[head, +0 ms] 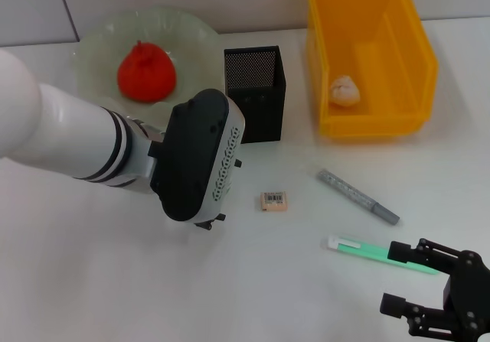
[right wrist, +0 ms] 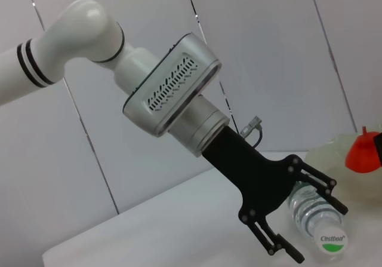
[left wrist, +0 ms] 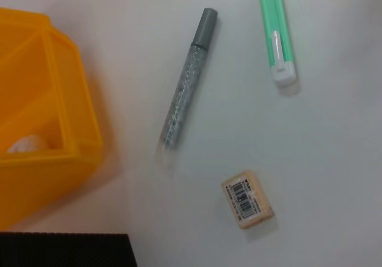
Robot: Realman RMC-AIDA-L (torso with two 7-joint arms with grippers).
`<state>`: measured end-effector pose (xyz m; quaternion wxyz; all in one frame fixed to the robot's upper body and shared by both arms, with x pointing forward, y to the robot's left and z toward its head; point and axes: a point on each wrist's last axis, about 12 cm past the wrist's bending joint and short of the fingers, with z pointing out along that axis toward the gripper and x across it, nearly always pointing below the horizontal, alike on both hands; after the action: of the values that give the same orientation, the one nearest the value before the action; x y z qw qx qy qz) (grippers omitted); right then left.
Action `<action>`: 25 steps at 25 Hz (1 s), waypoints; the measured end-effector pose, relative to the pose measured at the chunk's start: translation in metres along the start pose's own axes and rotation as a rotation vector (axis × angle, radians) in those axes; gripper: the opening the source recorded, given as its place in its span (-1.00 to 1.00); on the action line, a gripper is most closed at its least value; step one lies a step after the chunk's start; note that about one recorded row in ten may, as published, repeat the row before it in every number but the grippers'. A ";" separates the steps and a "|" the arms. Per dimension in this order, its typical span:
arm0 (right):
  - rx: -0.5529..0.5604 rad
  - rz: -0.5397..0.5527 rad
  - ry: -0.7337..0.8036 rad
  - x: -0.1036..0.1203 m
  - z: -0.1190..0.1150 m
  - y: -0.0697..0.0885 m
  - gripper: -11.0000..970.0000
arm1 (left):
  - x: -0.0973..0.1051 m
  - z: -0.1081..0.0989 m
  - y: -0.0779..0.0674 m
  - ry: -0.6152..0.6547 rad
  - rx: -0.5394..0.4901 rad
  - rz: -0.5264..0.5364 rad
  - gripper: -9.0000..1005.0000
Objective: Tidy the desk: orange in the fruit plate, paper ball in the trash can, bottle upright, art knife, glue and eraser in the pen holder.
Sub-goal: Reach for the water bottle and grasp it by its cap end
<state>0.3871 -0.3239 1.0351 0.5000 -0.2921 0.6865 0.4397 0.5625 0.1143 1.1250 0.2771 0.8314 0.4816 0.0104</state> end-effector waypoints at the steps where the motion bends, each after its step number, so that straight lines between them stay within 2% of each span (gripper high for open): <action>1: 0.000 0.001 0.000 0.000 0.000 0.000 0.67 | 0.000 0.000 0.000 0.002 -0.001 0.001 0.47; 11: -0.006 0.006 -0.003 0.001 0.002 0.000 0.67 | 0.004 0.013 0.000 0.053 -0.041 0.024 0.46; 23: -0.011 0.013 -0.008 0.000 0.004 -0.001 0.67 | 0.000 0.014 0.003 0.054 -0.041 0.043 0.45; 25: -0.011 0.013 -0.008 0.000 0.003 -0.001 0.67 | 0.001 0.016 0.002 0.058 -0.031 0.044 0.37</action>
<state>0.3892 -0.3211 1.0348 0.4982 -0.2888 0.6840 0.4478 0.5691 0.1071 1.1118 0.2755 0.8368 0.4707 0.0481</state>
